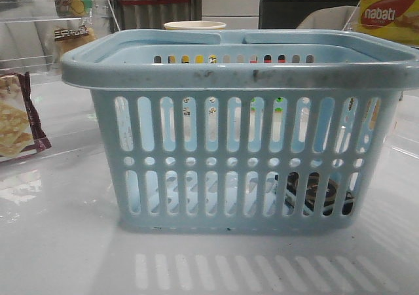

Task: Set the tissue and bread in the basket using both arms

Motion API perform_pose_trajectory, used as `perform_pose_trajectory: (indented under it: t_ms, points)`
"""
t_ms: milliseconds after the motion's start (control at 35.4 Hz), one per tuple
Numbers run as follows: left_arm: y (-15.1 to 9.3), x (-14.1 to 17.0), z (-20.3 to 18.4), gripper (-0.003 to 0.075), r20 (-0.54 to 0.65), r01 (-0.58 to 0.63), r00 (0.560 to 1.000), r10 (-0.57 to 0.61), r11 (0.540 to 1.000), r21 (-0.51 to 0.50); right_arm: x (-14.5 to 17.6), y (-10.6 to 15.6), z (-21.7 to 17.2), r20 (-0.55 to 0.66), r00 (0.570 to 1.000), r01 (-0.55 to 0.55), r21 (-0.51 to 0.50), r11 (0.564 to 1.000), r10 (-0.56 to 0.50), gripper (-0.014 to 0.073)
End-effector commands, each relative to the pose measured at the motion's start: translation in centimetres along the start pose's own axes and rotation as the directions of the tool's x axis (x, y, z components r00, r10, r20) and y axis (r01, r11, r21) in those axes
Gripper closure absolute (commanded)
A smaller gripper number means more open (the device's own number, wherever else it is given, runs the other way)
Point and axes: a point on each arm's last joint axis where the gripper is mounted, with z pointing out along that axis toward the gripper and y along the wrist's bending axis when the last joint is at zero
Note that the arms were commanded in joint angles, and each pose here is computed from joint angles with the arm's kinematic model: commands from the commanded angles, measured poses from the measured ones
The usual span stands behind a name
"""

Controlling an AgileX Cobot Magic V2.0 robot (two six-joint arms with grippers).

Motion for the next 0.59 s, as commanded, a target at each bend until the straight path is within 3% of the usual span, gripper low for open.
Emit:
perform_pose_trajectory:
  t_ms: [0, 198, 339, 565]
  points:
    - [1.6, -3.6, 2.1, 0.0037, 0.071, 0.036, 0.997, -0.032, 0.998, -0.059, -1.4, -0.1, -0.6, 0.098, 0.995, 0.014, 0.007, 1.000, -0.015, 0.0004]
    - [6.2, -8.8, 10.5, 0.0070, 0.088, 0.093, 0.993, -0.080, 0.984, -0.150, -1.4, -0.1, -0.6, 0.098, 0.995, 0.014, 0.007, 1.000, -0.015, 0.0004]
    - [8.3, -11.1, 16.1, 0.0127, 0.122, 0.134, 0.986, -0.115, 0.978, -0.160, -1.4, -0.1, -0.6, 0.098, 0.995, 0.014, 0.007, 1.000, -0.015, 0.0004]
    - [9.7, -11.4, 22.0, 0.0184, 0.119, 0.099, 0.990, -0.078, 0.979, -0.181, -1.4, -0.1, -0.6, 0.098, 0.995, 0.014, 0.007, 1.000, -0.015, 0.0004]
